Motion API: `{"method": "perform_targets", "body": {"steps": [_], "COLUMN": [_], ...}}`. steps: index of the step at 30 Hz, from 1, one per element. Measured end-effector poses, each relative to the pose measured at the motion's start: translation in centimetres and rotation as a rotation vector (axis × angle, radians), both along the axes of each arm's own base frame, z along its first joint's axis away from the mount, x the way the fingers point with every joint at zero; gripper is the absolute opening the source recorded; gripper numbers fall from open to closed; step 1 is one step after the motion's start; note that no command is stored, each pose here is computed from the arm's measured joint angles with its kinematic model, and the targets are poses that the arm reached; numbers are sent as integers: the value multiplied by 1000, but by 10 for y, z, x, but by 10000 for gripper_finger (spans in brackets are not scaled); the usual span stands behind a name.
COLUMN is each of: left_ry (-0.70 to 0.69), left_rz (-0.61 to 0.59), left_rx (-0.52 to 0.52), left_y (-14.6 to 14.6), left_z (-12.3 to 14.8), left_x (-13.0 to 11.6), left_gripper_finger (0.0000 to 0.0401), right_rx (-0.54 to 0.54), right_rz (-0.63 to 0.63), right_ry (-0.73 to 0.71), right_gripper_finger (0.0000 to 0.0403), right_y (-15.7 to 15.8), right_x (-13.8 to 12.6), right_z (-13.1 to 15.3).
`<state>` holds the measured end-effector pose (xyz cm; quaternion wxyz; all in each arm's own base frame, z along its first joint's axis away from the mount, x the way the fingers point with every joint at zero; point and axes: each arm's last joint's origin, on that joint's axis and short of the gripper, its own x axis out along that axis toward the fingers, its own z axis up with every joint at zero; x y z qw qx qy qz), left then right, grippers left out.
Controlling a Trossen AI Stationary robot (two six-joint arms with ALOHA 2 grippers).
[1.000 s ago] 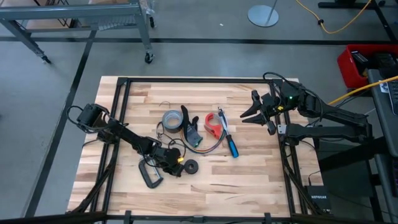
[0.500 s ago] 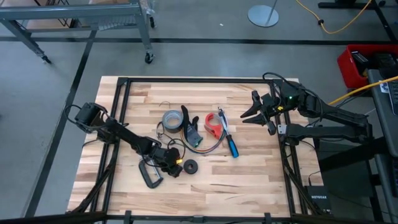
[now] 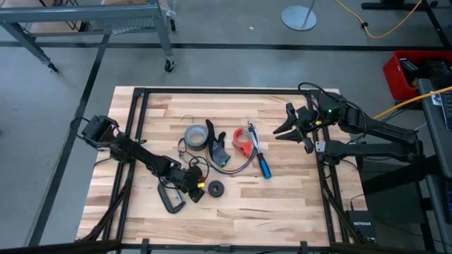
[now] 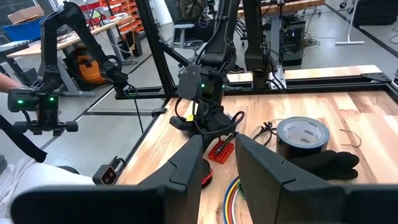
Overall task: Coil cords
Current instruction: Coil the red wire cable onto the black spool, then return to Home Position
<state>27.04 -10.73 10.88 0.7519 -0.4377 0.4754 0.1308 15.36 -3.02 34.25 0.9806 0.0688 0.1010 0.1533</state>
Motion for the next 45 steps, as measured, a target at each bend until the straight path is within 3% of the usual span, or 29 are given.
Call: {"method": "perform_targets", "body": {"steps": [15, 28, 37, 45], "left_ry": [-8, 7, 142, 288], "left_rz": [-42, -26, -202, -312], "left_rx": [-6, -37, -227, -311], "left_y": [-3, -3, -9, -9], "left_z": [0, 0, -2, -2], "left_x": [0, 0, -9, -23], "left_gripper_finger": [93, 186, 161, 126], "right_rx": [-1, -1, 0, 2], "right_rz": [0, 0, 0, 0], "right_ry": [-1, -2, -1, 7], "right_gripper_finger": [99, 99, 99, 99], "right_y": [0, 0, 0, 0], "right_x": [0, 0, 0, 0], "right_z": [0, 0, 0, -1]}}
